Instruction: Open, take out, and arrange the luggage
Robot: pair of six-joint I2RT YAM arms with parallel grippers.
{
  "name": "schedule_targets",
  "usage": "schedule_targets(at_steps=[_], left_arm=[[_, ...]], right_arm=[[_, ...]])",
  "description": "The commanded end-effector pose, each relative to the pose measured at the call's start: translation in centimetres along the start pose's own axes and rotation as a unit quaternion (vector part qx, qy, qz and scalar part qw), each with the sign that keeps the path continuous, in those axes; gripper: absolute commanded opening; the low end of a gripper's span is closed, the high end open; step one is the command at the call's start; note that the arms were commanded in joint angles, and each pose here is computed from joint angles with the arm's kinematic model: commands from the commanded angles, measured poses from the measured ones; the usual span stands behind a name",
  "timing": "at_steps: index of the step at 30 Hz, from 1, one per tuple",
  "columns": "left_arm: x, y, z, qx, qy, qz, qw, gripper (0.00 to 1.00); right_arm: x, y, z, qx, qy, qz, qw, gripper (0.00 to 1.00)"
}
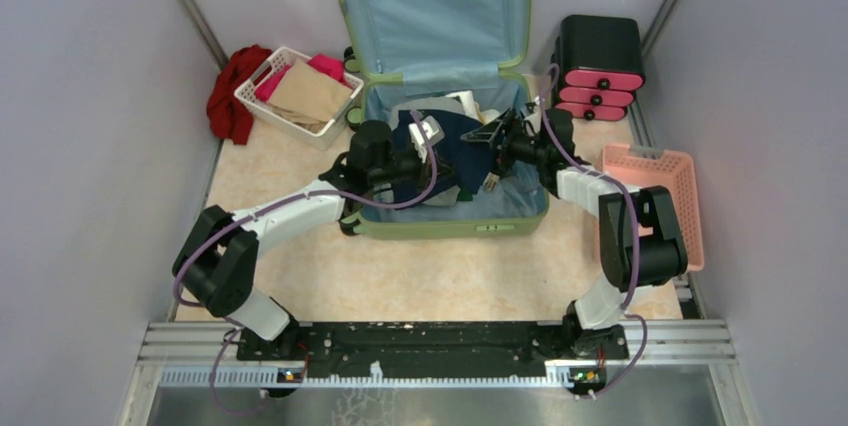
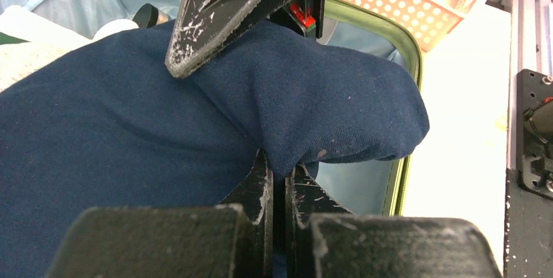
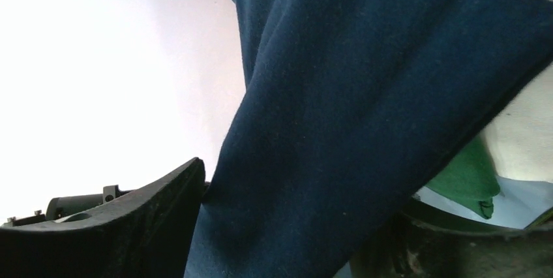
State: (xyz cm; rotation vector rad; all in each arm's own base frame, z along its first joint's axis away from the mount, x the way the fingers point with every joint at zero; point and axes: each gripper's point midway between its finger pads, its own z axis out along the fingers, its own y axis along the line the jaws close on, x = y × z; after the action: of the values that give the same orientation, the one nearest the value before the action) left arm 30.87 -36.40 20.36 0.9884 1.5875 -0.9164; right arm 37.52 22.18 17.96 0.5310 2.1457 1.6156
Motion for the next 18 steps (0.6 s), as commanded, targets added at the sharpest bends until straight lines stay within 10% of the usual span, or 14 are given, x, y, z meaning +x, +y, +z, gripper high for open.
schedule_targets(at_steps=[1,10,18], left_arm=[[-0.5,-0.4,-0.7,0.003,-0.007,0.023,1.000,0.00],[0.2,-0.6,-0.8,0.011,0.003,0.027,1.000,0.00],[-0.6,-2.6,-2.5,0.038,-0.004,0.015,0.999,0.74]], right_arm=[[-2.1,3.4,-1.2,-0.036,-0.044,-0.056,0.997,0.66],[-2.3,4.5,-2.4,-0.043,-0.065,-0.102,0.992,0.00],[-3.5,4.4,-3.9,0.014,-0.087,-0.223,0.971,0.00]])
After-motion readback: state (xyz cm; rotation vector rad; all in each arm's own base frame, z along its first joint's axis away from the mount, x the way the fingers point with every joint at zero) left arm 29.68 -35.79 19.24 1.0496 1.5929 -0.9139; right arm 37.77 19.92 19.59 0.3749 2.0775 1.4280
